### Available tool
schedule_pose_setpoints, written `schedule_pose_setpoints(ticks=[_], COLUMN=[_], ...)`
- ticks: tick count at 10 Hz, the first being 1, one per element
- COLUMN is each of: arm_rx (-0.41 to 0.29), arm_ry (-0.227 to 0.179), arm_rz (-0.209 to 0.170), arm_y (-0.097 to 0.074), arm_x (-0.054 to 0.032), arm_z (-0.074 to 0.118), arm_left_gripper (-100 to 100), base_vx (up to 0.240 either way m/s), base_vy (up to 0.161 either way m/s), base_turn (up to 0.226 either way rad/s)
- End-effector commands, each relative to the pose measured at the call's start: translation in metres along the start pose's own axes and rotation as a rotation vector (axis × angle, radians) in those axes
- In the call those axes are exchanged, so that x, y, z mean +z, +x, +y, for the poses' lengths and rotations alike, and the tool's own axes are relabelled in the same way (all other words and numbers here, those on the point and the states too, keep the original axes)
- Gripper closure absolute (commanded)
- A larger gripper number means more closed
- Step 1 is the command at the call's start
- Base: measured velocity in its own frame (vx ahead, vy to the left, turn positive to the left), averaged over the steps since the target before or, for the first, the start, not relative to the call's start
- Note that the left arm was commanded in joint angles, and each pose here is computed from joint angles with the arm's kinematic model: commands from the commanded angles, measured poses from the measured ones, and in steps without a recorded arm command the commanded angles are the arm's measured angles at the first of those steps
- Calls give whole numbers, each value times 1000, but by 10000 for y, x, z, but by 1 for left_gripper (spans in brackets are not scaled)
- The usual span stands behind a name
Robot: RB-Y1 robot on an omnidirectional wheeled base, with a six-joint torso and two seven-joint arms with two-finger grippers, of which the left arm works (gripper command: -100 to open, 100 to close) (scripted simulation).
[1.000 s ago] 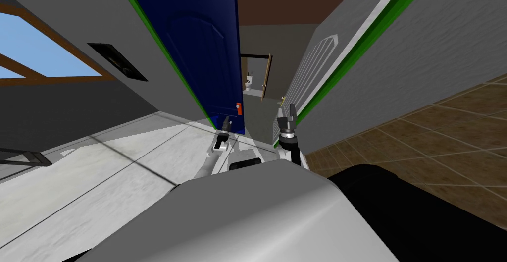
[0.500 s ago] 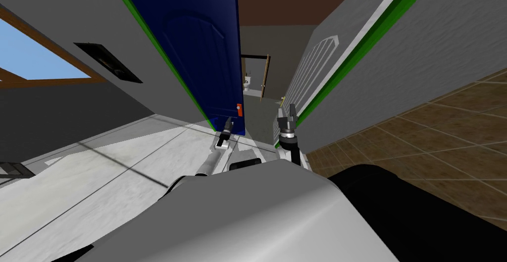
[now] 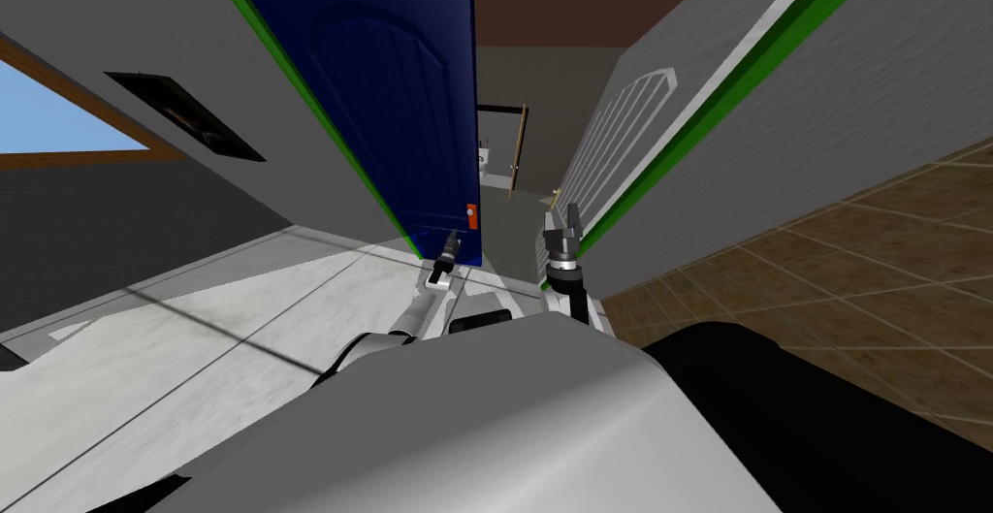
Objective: Push the door open
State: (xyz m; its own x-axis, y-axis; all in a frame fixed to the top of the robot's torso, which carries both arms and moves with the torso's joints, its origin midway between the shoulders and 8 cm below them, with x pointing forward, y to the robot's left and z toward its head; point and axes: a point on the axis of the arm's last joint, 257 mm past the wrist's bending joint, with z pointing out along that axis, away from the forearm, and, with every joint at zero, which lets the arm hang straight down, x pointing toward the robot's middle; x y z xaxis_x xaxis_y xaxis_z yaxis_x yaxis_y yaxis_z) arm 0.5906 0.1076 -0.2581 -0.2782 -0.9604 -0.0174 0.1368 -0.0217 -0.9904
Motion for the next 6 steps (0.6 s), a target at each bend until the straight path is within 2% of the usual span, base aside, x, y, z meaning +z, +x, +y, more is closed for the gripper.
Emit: schedule_pose_setpoints(ticks=[1, 6], arm_rx=[-2, -10], arm_ry=[-15, -68], arm_rz=[5, 28], arm_y=[29, 166], arm_x=[27, 122], arm_z=[50, 215], arm_left_gripper=[-100, -100], base_vx=[26, 64], base_vy=[43, 84], base_turn=[-34, -51])
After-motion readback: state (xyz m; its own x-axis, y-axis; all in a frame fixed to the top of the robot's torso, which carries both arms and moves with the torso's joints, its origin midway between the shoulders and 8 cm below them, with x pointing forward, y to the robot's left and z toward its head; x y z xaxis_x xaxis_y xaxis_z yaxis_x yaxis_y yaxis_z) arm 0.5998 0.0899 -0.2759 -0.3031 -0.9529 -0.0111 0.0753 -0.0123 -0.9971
